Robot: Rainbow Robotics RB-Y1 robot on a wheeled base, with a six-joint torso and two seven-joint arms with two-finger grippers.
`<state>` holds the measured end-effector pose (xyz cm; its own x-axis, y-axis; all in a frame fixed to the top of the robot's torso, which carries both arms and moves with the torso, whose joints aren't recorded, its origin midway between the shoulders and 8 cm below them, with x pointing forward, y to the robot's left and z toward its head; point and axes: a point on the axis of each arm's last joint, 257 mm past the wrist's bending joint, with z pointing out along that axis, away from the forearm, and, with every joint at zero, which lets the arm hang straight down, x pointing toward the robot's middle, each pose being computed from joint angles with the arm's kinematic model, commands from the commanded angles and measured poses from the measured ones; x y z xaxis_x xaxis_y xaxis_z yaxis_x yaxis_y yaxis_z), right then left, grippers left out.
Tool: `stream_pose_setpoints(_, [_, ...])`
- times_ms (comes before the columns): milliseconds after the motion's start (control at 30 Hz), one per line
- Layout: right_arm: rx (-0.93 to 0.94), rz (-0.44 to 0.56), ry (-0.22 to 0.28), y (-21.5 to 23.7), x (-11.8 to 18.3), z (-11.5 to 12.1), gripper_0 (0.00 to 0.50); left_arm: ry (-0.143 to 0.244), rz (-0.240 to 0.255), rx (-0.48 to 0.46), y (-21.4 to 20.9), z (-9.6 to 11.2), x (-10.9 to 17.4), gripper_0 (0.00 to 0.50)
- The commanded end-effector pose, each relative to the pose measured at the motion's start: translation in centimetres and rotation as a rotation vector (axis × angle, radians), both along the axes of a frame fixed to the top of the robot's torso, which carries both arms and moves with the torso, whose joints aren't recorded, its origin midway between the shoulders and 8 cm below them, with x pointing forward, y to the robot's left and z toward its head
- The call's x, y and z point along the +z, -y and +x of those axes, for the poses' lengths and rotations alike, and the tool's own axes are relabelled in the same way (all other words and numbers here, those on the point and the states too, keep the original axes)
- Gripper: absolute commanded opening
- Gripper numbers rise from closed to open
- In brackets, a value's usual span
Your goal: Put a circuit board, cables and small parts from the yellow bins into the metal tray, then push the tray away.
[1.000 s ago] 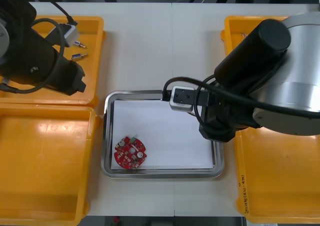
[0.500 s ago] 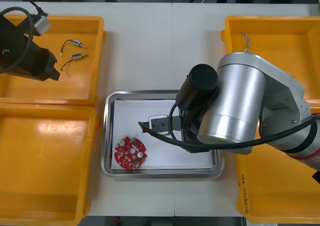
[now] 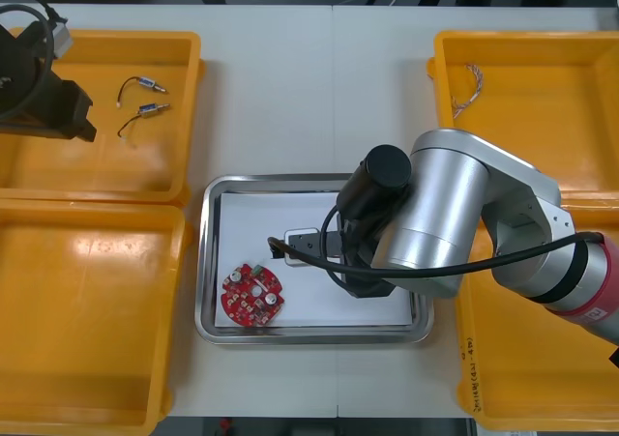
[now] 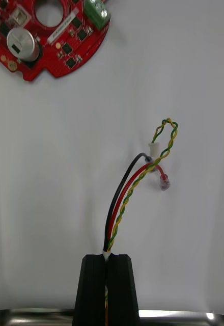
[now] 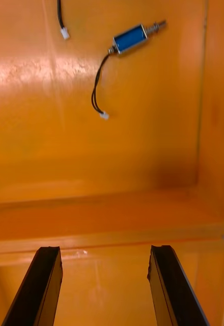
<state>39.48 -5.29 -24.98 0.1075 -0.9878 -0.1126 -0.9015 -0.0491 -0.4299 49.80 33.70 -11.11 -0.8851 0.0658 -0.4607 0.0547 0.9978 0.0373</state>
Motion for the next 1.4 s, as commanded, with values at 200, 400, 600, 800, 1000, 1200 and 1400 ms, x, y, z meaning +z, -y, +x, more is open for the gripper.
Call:
stream_pose_setpoints(200, [0.014, -0.054, -0.045, 0.7, -2.7, -1.6, 0.0, 0.147, 0.165, -0.226, -1.2, 5.9, 3.5, 0.5])
stream_pose_setpoints(400, [0.0, -0.069, -0.074, 1.1, -3.7, -2.7, 0.0, 0.182, 0.191, -0.284, -1.0, 7.8, 3.8, 0.5])
stream_pose_setpoints(600, [-0.02, -0.086, -0.068, 1.1, -5.1, -3.3, 0.0, 0.235, 0.188, -0.35, -0.8, 9.4, 3.7, 0.5])
stream_pose_setpoints(800, [-0.051, -0.084, -0.078, 0.8, -5.8, -3.3, 0.0, 0.294, 0.21, -0.433, -0.1, 11.2, 3.2, 0.5])
stream_pose_setpoints(1000, [-0.072, -0.075, -0.075, 0.5, -5.9, -3.1, 0.0, 0.367, 0.238, -0.485, 2.2, 12.9, 2.8, 0.5])
stream_pose_setpoints(1200, [-0.089, -0.065, -0.071, 0.3, -5.7, -3.0, 0.143, 0.409, 0.234, -0.512, 3.6, 13.7, 2.6, 0.5])
stream_pose_setpoints(1400, [-0.101, -0.056, -0.057, 0.1, -5.5, -2.8, 0.5, 0.434, 0.254, -0.547, 3.2, 14.4, 2.4, 0.5])
